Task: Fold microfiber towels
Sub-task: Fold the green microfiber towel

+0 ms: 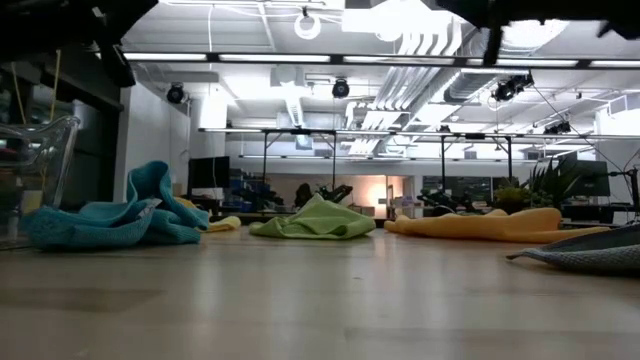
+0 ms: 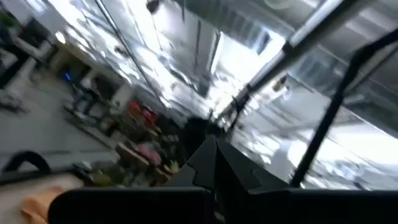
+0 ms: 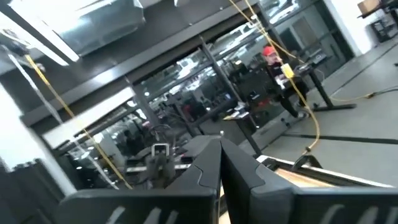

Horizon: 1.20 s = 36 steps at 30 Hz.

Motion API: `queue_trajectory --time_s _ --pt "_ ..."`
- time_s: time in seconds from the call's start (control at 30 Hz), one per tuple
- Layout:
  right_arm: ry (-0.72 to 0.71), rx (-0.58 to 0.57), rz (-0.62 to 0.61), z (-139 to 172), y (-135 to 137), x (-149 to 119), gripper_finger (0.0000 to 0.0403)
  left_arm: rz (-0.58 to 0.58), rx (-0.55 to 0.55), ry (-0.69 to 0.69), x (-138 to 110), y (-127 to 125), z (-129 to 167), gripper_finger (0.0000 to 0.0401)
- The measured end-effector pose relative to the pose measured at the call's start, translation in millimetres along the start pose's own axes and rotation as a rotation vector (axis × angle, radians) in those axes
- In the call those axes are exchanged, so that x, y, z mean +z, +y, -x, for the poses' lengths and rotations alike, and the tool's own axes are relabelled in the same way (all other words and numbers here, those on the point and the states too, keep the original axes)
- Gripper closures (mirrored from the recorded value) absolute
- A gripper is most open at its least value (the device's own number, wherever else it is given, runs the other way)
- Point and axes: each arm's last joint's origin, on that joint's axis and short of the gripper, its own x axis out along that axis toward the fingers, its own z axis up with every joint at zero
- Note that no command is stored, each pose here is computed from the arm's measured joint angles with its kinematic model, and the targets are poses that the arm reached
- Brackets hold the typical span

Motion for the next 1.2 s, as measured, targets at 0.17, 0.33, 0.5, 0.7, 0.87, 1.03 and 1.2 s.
queue_trajectory --time_s 0.17,0.33,0.5,0.7,0.87,1.03,1.2 --pt "0.054 -0.049 0.050 -41 9 1 0.0402 -0.005 0.093 0.091 3 -5 -17 0.0401" --pt "0.301 -0.092 0.060 -82 4 -7 0.0383 -0.037 0.143 0.168 12 -11 -37 0.0401" --pt "0.638 -0.127 0.077 -119 -12 -34 0.0308 -0.088 0.178 0.236 17 -13 -51 0.0401" --pt "0.862 -0.083 0.191 -157 -34 -89 0.0226 -0.085 0.151 0.254 17 -11 -55 0.0401" --pt "0.971 -0.135 0.197 -180 -57 -136 0.0209 -0.085 0.150 0.254 16 -11 -55 0.0401" --pt "1.052 -0.215 0.290 -195 -72 -174 0.0208 -0.085 0.150 0.254 16 -11 -55 0.0401" --pt "1.167 -0.225 0.475 -208 -73 -199 0.0208 -0.085 0.150 0.254 16 -11 -55 0.0401"
